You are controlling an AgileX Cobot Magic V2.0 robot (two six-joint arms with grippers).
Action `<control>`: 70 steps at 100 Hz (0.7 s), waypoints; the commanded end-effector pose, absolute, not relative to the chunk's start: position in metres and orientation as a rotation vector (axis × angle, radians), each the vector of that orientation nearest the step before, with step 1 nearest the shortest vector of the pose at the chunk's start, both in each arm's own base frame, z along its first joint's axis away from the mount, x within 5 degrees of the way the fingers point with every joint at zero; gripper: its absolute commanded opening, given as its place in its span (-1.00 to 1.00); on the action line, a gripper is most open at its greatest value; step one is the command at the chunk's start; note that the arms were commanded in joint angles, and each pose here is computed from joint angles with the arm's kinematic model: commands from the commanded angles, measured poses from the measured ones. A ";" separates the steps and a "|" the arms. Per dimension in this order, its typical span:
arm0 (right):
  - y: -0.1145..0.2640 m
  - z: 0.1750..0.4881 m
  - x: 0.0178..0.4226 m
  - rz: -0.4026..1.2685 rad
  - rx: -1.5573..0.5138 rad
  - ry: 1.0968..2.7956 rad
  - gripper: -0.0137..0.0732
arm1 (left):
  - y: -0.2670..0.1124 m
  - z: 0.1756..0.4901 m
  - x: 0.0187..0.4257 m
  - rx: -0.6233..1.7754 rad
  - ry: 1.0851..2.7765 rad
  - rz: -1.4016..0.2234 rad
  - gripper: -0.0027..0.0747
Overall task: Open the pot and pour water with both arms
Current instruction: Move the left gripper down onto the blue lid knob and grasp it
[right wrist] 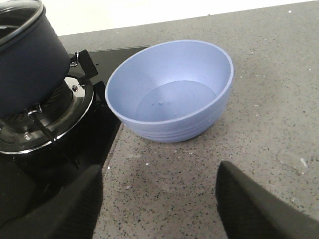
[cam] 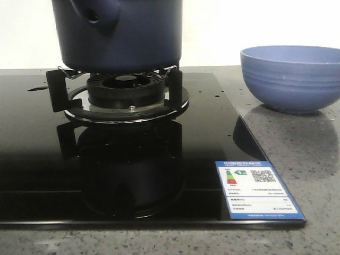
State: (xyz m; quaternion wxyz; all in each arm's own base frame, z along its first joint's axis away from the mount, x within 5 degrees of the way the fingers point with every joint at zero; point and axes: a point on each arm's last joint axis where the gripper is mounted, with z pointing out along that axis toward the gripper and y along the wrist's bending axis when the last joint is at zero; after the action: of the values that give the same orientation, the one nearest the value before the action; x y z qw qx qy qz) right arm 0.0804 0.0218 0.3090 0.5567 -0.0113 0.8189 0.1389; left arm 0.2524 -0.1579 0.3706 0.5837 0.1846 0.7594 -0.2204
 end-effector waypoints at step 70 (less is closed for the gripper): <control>0.021 0.325 0.084 0.320 -0.020 1.849 0.33 | -0.170 0.404 0.267 0.402 1.690 -0.559 0.33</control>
State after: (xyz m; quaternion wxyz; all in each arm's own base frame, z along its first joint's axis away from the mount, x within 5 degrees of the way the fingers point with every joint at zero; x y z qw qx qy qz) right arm 0.0804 0.0219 0.3090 0.5566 -0.0109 0.8189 0.1399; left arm 0.2728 -0.1729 0.3759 0.5733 0.1897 0.7632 -0.2300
